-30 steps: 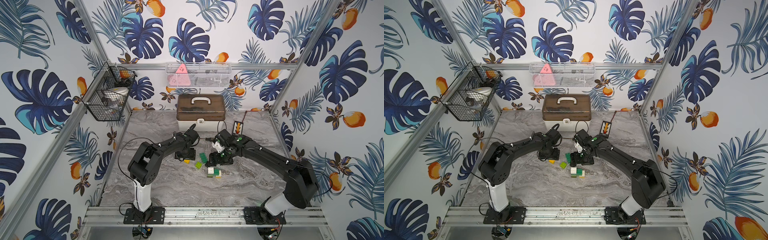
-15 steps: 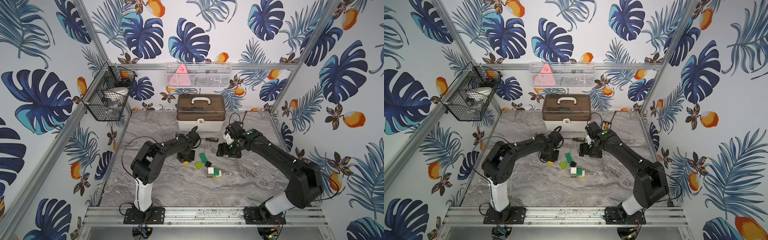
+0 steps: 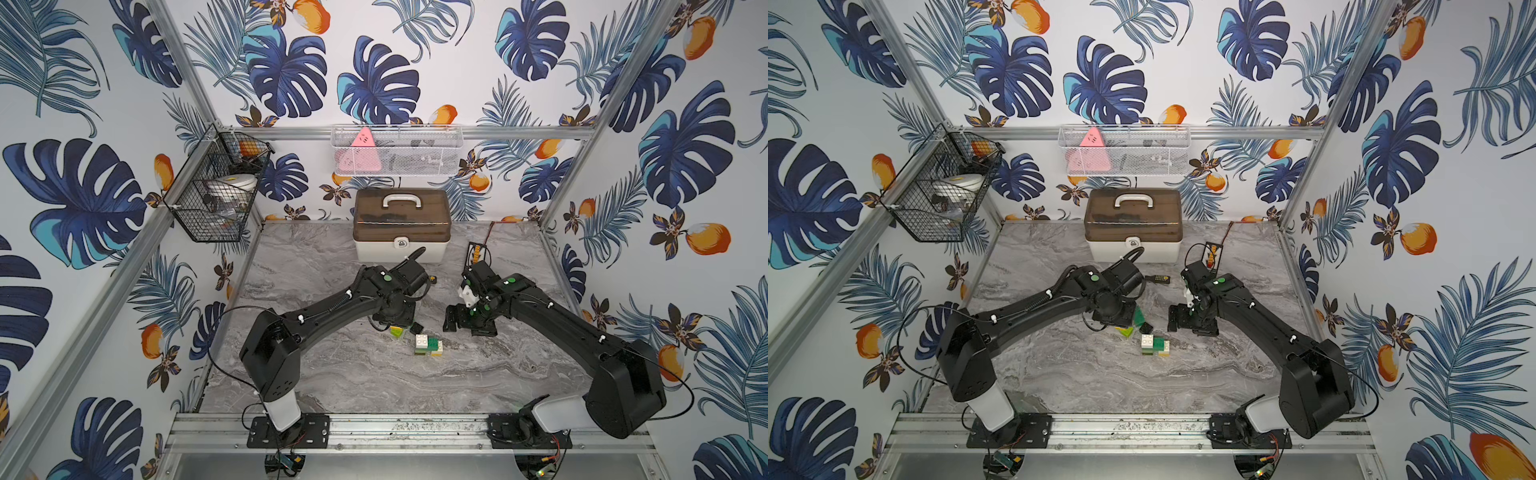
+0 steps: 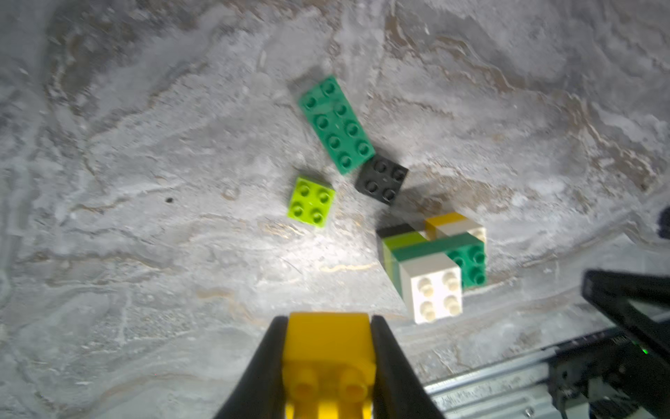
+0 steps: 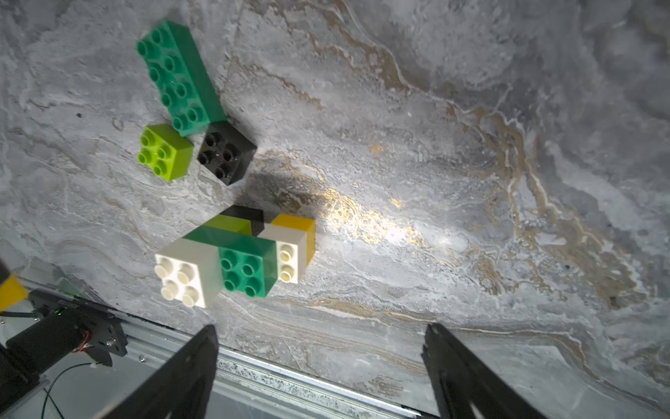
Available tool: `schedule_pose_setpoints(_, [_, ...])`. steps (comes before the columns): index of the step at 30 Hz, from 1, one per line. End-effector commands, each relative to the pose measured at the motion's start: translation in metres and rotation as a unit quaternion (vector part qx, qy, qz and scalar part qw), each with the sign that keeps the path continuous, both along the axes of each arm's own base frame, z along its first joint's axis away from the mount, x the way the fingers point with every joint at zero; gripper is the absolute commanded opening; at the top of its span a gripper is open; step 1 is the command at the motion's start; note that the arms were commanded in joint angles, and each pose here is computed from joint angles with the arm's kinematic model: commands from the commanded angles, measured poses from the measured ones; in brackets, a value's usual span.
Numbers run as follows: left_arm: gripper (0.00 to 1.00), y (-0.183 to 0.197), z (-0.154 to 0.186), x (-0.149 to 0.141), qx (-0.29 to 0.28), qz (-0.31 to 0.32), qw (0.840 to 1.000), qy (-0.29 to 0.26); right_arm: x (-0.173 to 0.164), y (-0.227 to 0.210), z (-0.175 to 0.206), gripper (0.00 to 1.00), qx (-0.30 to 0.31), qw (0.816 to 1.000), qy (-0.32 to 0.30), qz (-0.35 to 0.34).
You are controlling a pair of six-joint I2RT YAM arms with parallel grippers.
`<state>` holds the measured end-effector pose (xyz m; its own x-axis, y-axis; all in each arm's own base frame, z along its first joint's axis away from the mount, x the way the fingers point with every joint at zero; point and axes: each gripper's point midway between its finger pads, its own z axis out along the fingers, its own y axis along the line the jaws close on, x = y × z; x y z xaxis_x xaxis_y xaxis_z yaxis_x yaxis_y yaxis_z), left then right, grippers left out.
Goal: Assemble a giraffe with lego
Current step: Pick up the lego brick from the center of the board, then assemble the lego brick with the lego brick.
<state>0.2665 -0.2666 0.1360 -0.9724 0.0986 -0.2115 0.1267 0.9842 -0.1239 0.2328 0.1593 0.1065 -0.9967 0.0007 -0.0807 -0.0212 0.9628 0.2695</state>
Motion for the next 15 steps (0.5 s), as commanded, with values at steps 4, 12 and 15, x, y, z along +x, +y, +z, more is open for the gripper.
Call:
schedule_pose_setpoints(4, [0.23, -0.021, -0.004, -0.011, -0.008, 0.018, 0.999, 0.034, 0.002, -0.008, -0.009, 0.96, 0.002, 0.999, 0.011, -0.036])
schedule_pose_setpoints(12, [0.25, -0.051, -0.010, -0.010, -0.016, 0.012, 0.999, 0.036, 0.009, -0.031, -0.004, 0.97, 0.006, 0.997, -0.008, -0.073])
schedule_pose_setpoints(15, [0.25, -0.057, -0.014, -0.009, -0.009, 0.012, 0.999, 0.038, 0.011, -0.033, -0.003, 0.97, 0.008, 0.997, -0.011, -0.076])
